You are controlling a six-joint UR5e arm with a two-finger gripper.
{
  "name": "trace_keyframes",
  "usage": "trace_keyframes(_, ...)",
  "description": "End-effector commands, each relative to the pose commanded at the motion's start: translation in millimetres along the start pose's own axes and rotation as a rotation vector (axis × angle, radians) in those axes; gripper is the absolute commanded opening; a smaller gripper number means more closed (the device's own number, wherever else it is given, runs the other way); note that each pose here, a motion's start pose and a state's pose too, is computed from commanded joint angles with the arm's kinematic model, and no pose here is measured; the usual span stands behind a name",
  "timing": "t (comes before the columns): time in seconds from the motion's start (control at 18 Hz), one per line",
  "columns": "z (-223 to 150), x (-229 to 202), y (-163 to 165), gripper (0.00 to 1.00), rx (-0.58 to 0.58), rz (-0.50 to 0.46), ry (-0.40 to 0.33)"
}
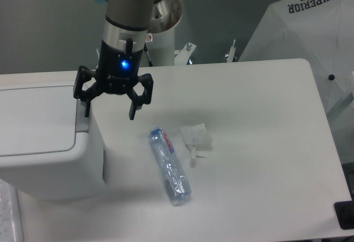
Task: Open the trash can
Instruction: 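Lower the gripper finger onto the edge of the bin lid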
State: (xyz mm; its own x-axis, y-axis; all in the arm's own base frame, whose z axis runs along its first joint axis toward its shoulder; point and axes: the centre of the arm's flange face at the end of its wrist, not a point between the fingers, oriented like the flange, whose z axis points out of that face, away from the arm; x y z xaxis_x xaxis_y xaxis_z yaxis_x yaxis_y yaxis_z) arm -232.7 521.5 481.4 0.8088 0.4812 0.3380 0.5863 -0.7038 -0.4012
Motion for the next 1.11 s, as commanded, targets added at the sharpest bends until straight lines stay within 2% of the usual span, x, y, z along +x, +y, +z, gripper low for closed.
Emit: trace_keyframes(1.11,10.5,-3.7,1.0,1.00,-0.018,-0.004,-0.002)
